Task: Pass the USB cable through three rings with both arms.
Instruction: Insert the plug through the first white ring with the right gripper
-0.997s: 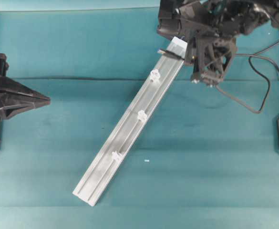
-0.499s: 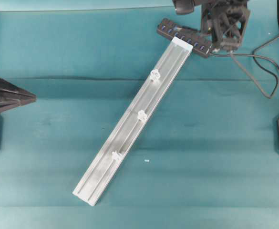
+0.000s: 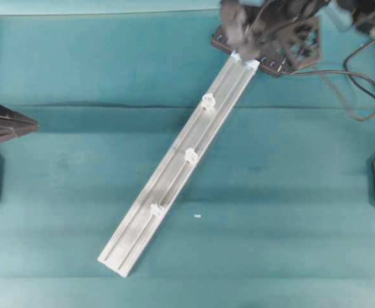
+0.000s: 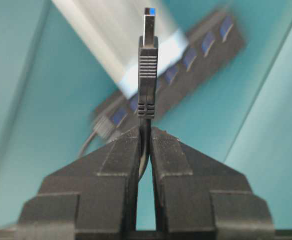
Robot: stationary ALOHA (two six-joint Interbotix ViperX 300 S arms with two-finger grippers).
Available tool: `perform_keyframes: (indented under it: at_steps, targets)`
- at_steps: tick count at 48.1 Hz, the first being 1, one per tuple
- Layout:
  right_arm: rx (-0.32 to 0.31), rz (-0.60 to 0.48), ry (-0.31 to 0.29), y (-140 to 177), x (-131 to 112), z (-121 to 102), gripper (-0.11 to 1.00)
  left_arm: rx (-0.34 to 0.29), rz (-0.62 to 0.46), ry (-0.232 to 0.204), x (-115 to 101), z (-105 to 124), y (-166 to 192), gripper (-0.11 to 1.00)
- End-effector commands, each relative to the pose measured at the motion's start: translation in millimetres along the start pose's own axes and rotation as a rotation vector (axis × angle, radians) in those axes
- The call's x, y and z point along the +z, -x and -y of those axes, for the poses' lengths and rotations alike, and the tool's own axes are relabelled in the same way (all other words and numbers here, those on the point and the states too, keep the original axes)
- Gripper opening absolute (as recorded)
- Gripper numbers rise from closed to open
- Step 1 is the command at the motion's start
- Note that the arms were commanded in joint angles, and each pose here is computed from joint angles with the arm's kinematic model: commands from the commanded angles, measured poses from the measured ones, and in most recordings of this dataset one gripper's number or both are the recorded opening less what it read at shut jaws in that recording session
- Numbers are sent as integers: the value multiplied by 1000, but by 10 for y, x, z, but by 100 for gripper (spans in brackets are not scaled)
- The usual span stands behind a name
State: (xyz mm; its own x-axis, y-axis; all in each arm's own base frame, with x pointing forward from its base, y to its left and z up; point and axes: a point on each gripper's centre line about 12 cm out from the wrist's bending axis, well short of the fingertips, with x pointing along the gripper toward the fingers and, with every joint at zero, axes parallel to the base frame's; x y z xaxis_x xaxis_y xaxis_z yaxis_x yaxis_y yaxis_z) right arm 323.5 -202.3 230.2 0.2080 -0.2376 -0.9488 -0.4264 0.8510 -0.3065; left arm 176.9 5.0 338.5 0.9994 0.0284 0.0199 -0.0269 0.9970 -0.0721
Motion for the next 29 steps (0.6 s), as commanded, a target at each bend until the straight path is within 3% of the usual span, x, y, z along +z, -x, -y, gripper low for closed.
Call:
perform_keyframes:
  at_steps: [1, 10, 21, 29]
  targets:
    - [3, -3, 75, -120, 38, -32, 7, 0, 45, -2, 144, 5, 20, 0]
    - [57, -27, 201, -331, 40, -156, 7, 1, 35, -3, 124, 4, 6, 0]
    - [32, -9, 205, -391, 65, -130, 7, 4, 2, -3, 84, 0, 2, 0]
    - [48, -13, 216, -506, 104, -149, 7, 4, -7, -2, 74, -1, 5, 0]
